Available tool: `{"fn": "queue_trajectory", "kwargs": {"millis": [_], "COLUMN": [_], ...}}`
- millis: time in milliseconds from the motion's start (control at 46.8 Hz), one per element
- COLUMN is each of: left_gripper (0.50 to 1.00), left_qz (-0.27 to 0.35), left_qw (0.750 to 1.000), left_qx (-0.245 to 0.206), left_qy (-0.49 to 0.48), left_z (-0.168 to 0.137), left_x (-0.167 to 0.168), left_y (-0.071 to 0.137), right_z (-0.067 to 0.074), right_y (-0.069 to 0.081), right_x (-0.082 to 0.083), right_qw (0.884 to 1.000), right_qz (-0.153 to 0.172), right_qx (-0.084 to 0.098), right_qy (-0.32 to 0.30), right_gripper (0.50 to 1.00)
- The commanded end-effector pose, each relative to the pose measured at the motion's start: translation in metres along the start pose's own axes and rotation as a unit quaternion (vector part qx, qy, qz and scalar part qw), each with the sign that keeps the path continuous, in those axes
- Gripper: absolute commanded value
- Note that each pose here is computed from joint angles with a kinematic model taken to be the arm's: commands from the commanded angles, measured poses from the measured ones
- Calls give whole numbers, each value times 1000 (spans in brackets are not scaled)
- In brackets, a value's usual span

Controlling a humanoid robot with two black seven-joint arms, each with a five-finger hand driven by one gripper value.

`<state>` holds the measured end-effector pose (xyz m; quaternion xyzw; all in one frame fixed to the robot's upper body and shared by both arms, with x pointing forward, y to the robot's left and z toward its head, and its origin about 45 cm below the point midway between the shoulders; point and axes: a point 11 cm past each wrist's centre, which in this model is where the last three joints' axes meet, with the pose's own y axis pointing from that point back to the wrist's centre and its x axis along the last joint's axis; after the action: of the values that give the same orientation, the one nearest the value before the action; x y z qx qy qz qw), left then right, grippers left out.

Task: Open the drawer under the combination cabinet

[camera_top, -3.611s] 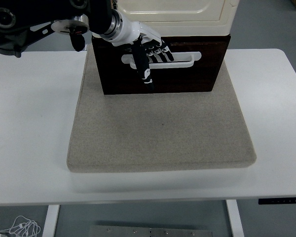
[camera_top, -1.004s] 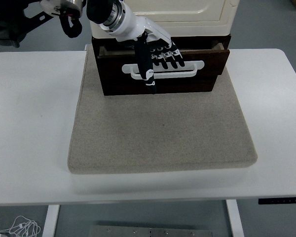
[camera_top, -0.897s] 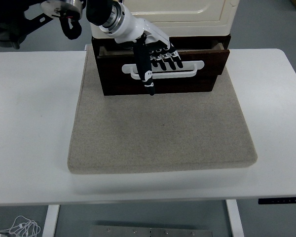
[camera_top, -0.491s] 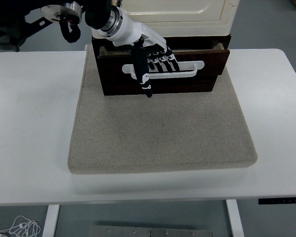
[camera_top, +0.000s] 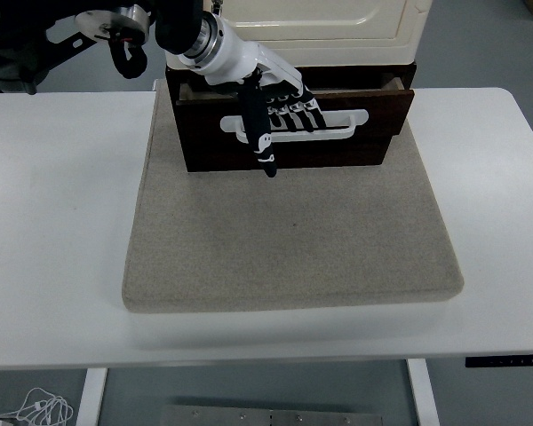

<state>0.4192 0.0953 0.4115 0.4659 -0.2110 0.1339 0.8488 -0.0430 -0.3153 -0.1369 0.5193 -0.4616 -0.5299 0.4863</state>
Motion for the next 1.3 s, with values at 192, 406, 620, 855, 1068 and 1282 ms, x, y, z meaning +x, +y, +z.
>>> {"fn": "queue_trajectory", "kwargs": {"millis": [192, 406, 620, 855, 1068, 1282], "left_gripper": [1000, 1000, 1000, 1000, 1000, 1000], "left_qz": [5, 17, 41, 72, 84, 79], "left_qw": [1000, 1000, 999, 996, 995, 995], "left_qx": [-10, -22, -21, -12, -2, 1], "left_qy": [2, 4, 18, 41, 54, 60], "left_z": [5, 12, 9, 1, -9, -15], "left_x": [3, 11, 24, 33, 38, 35], "left_y": [4, 10, 16, 15, 14, 10], "right_z": [0, 1, 0, 0, 0, 0], "right_y": [0, 0, 0, 0, 0, 0], "right_x": [0, 0, 0, 0, 0, 0], "right_qw": [1000, 1000, 1000, 1000, 1000, 1000], "right_qz": [0, 0, 0, 0, 0, 0], "right_qx": [0, -1, 0, 0, 0, 0], "right_qy": [0, 0, 0, 0, 0, 0], "right_gripper": [926, 926, 926, 926, 926, 926]}}
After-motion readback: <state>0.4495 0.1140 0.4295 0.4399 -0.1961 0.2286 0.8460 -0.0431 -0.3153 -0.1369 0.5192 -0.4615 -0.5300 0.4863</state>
